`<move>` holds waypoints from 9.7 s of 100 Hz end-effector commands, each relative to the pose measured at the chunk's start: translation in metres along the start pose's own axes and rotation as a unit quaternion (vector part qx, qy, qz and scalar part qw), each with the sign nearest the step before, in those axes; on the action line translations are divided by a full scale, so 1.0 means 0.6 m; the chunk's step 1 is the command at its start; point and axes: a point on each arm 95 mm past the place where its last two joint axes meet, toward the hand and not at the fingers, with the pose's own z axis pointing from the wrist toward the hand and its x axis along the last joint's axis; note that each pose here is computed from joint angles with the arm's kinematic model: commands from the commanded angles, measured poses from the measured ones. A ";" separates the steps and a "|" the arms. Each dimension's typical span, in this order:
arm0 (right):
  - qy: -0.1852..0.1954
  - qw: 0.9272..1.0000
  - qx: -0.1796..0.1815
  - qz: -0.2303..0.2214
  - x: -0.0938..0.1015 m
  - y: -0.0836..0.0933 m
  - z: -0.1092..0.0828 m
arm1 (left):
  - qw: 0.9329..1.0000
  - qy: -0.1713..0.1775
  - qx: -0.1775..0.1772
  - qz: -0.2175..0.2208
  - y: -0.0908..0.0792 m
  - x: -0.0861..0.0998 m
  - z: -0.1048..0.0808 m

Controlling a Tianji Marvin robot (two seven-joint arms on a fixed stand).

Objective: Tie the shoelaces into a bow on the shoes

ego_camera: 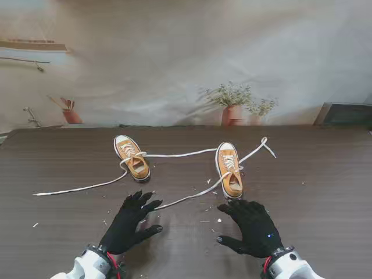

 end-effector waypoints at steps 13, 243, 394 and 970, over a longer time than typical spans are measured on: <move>-0.001 1.000 0.008 -0.003 0.004 -0.004 -0.006 | 1.000 0.008 -0.010 0.000 0.002 0.003 -0.002; -0.075 0.958 -0.003 -0.279 -0.182 0.010 0.308 | 1.000 -0.022 0.014 0.012 -0.014 -0.012 -0.012; -0.048 0.965 -0.108 -0.233 -0.167 -0.016 0.354 | 1.000 -0.008 0.023 0.005 -0.016 -0.006 -0.019; -0.032 0.977 -0.133 -0.161 -0.021 -0.067 0.165 | 0.998 -0.030 0.018 0.058 -0.006 -0.018 -0.031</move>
